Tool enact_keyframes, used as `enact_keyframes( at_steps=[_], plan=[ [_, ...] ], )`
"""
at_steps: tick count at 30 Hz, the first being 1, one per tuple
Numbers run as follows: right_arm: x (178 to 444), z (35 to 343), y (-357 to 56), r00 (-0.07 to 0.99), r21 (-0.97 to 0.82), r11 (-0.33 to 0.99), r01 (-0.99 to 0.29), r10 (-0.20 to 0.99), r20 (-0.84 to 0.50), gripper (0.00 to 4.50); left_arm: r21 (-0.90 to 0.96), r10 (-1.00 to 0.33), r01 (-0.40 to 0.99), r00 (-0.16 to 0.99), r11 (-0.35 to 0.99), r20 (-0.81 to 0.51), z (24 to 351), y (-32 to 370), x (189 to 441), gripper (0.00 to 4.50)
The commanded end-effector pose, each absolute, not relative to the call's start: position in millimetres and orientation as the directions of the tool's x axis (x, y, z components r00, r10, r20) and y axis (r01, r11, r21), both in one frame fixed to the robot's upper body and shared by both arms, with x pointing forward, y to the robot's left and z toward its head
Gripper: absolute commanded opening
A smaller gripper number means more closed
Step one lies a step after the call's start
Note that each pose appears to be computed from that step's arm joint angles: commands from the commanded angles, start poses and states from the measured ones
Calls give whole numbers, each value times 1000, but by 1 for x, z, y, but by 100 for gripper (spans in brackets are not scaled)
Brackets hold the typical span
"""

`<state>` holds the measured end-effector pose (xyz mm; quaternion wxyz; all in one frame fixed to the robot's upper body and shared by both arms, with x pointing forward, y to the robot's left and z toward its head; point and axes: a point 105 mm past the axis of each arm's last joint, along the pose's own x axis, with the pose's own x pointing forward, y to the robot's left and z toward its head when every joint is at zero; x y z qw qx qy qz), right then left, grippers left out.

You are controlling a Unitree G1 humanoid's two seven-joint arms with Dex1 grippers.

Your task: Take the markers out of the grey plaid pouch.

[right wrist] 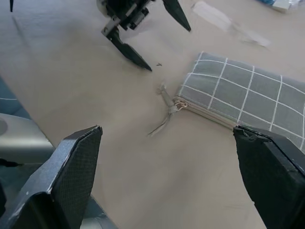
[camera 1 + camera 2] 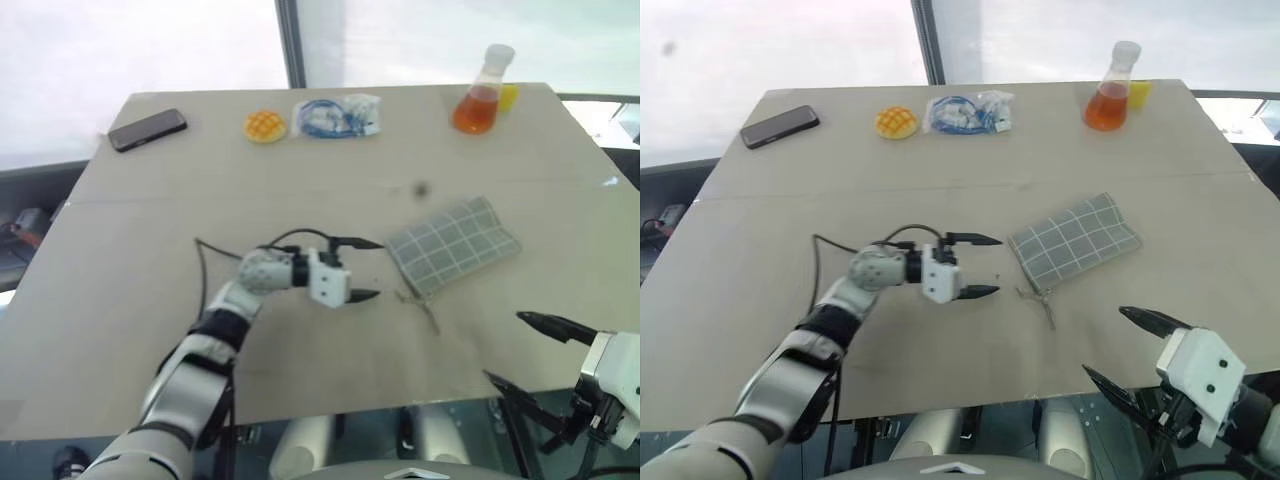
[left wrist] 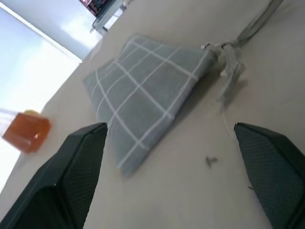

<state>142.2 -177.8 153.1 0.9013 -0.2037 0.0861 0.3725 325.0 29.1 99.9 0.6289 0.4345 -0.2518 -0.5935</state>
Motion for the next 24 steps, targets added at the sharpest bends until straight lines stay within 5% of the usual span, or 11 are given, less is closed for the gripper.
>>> enact_keyframes(
  at_steps=[1,5,7,16,24],
  plan=[
    [141,160,-171,735,-361,643,-675,626,-259,450,894,-964,431,166,-120,-210,94,-9,325,443],
    [140,160,-168,750,-369,657,-658,616,-241,450,932,-965,333,165,-141,-205,89,-40,322,443],
    [141,159,-167,754,-373,659,-653,612,-239,450,934,-960,317,166,-165,-225,86,-50,322,391],
    [147,159,-165,767,-385,667,-638,598,-235,450,936,-961,339,213,-96,-176,95,-47,333,1],
    [178,155,-167,808,-351,727,-590,524,-271,450,867,-961,473,276,158,24,131,-27,345,1]
  ],
)
